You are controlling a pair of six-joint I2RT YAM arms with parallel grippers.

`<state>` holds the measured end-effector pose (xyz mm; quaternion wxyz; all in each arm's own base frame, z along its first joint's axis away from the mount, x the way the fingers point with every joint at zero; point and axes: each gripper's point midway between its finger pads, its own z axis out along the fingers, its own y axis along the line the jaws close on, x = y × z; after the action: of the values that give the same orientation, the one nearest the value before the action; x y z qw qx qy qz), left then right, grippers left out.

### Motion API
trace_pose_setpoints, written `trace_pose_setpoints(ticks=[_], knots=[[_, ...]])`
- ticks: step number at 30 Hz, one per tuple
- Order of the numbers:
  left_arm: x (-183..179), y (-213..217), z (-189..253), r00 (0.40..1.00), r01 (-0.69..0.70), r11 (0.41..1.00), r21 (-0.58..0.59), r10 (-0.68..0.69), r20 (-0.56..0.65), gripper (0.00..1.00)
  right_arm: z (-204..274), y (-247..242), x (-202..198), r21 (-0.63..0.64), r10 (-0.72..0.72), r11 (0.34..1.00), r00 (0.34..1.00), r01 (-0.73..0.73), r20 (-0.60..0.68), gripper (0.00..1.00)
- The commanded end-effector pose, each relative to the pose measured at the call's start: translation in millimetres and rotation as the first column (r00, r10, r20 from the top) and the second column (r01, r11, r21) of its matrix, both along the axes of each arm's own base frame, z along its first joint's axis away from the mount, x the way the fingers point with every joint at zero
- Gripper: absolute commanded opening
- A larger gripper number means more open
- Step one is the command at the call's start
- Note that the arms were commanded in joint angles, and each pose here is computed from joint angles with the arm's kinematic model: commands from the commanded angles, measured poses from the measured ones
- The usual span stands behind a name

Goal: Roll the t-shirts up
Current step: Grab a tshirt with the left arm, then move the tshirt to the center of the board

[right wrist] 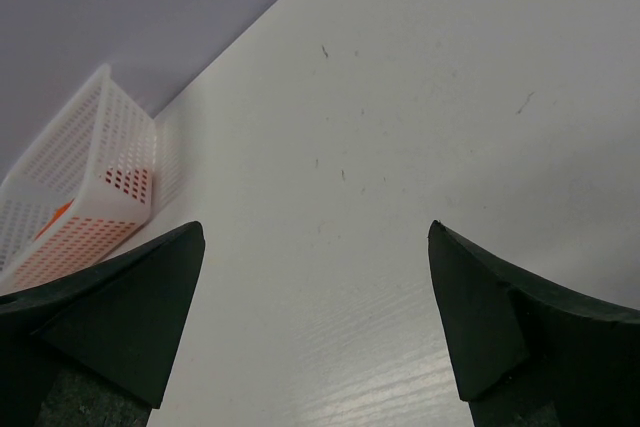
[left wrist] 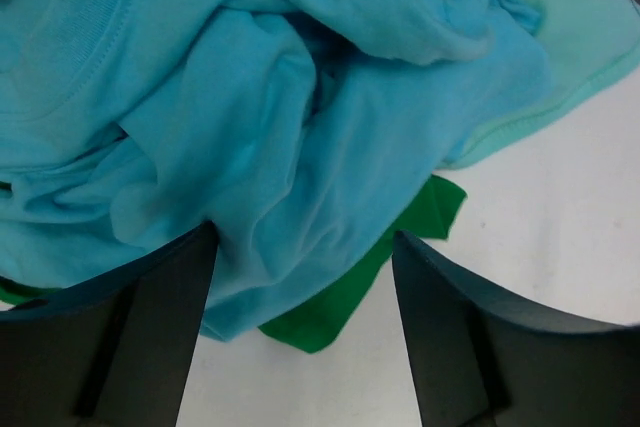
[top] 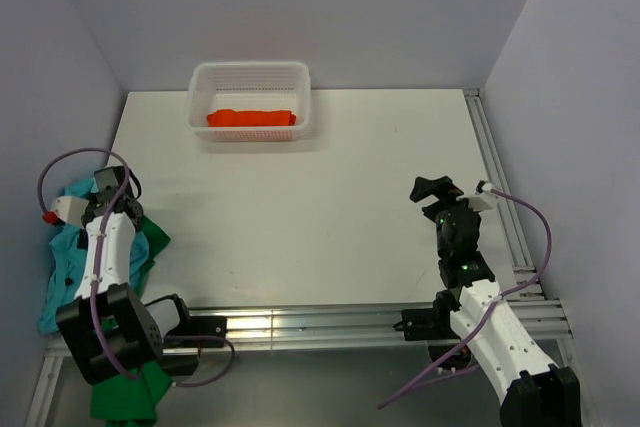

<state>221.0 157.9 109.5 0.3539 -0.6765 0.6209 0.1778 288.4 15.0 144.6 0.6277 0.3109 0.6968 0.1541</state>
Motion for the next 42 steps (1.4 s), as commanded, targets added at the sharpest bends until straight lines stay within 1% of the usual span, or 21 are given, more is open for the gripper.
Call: trace_pose_setpoints(ticks=[1, 5, 7, 8, 9, 11, 15, 19, 21, 22, 24, 25, 28, 32, 34, 35, 37, 39, 40, 41, 42], knots=[[0.8, 6.8, -9.4, 0.998, -0.057, 0.998, -0.029, 0.058, 0.02, 0.76, 11.1, 0.3, 1.9, 0.008, -0.003, 1.0, 0.999, 0.002, 0.044, 1.0], [-5.8, 7.9, -25.1, 0.995, -0.096, 0.994, -0.047, 0.096, 0.013, 0.67, 11.5, 0.2, 1.7, 0.008, -0.003, 1.0, 0.999, 0.002, 0.047, 1.0], [-3.8, 8.4, -28.3, 0.996, -0.087, 0.995, -0.054, 0.088, 0.021, 0.53, 11.9, 0.3, 1.9, 0.008, -0.003, 1.0, 0.999, 0.002, 0.047, 0.99], [-4.6, 7.7, -29.3, 0.996, -0.087, 0.995, -0.056, 0.088, 0.021, 0.1, 11.5, 0.3, 2.0, 0.008, -0.003, 1.0, 0.999, 0.002, 0.045, 0.99], [-3.0, 7.4, -28.3, 0.996, -0.079, 0.995, -0.057, 0.081, 0.027, 0.0, 12.3, 0.8, 2.1, 0.01, -0.001, 1.0, 0.999, 0.001, 0.047, 0.99], [0.5, 4.4, -21.3, 0.997, -0.048, 0.997, -0.057, 0.051, 0.052, 0.0, 12.3, 0.1, 2.1, 0.009, -0.004, 1.0, 0.999, 0.004, 0.047, 0.99], [15.5, -15.0, 26.0, 0.987, 0.023, 0.998, 0.053, -0.031, 0.155, 0.0, 13.2, 1.3, 2.9, 0.009, 0.002, 1.0, 0.999, -0.002, 0.051, 0.99], [50.3, -57.8, 108.9, 0.919, 0.216, 0.963, 0.16, -0.256, 0.298, 0.0, 12.9, 2.1, 4.0, 0.007, 0.005, 1.0, 0.999, -0.006, 0.045, 0.99], [58.5, -79.6, 128.2, 0.898, 0.309, 0.935, 0.174, -0.347, 0.269, 0.0, 12.7, 1.9, 4.3, 0.004, 0.006, 1.0, 0.999, -0.006, 0.043, 0.99], [66.0, -86.0, 162.5, 0.873, 0.321, 0.926, 0.199, -0.371, 0.317, 0.0, 13.1, 2.2, 4.4, 0.006, 0.007, 1.0, 0.999, -0.007, 0.045, 0.98], [72.9, -108.9, 182.4, 0.845, 0.405, 0.884, 0.235, -0.46, 0.274, 0.0, 12.6, 2.4, 4.5, 0.002, 0.009, 1.0, 0.999, -0.009, 0.044, 0.98], [76.9, -118.5, 213.5, 0.814, 0.418, 0.869, 0.265, -0.488, 0.315, 0.0, 12.9, 2.7, 4.6, 0.004, 0.01, 1.0, 0.999, -0.011, 0.046, 0.98], [83.2, -164.8, 261.8, 0.715, 0.52, 0.781, 0.346, -0.62, 0.323, 0.0, 13.5, 2.7, 5.0, -0.001, 0.011, 1.0, 0.999, -0.011, 0.046, 0.98], [87.7, -248.3, 294.2, 0.519, 0.693, 0.602, 0.396, -0.798, 0.306, 0.0, 14.9, 2.4, 5.4, -0.003, 0.01, 1.0, 0.999, -0.01, 0.047, 0.98], [92.6, -279.5, 295.4, 0.485, 0.721, 0.56, 0.409, -0.829, 0.281, 0.0, 14.9, 2.0, 5.2, -0.005, 0.009, 1.0, 0.999, -0.009, 0.047, 0.98], [85.9, -309.1, 292.4, 0.43, 0.758, 0.507, 0.41, -0.862, 0.269, 0.0, 15.6, 1.5, 5.4, -0.007, 0.006, 1.0, 0.999, -0.006, 0.048, 0.98], [86.6, -351.8, 273.6, 0.39, 0.797, 0.461, 0.39, -0.886, 0.251, 0.0, 16.5, 0.1, 5.4, -0.007, -0.002, 1.0, 0.999, 0.002, 0.046, 0.98], [81.6, -406.4, 247.2, 0.294, 0.859, 0.366, 0.359, -0.925, 0.241, 0.0, 15.3, -0.9, 5.0, -0.013, -0.005, 1.0, 0.999, 0.006, 0.039, 0.98], [80.3, -428.1, 224.1, 0.242, 0.89, 0.303, 0.34, -0.947, 0.21, 0.0, 16.9, -1.2, 4.9, -0.013, -0.007, 1.0, 0.999, 0.007, 0.042, 0.98], [73.7, -466.2, 216.6, 0.137, 0.926, 0.216, 0.309, -0.956, 0.26, 0.0, 16.9, -0.8, 4.9, -0.014, -0.005, 1.0, 0.999, 0.006, 0.042, 0.98], [73.0, -493.9, 186.9, 0.061, 0.954, 0.117, 0.277, -0.977, 0.204, 0.0, 16.9, -1.9, 4.5, -0.017, -0.009, 1.0, 0.999, 0.01, 0.041, 0.98]])
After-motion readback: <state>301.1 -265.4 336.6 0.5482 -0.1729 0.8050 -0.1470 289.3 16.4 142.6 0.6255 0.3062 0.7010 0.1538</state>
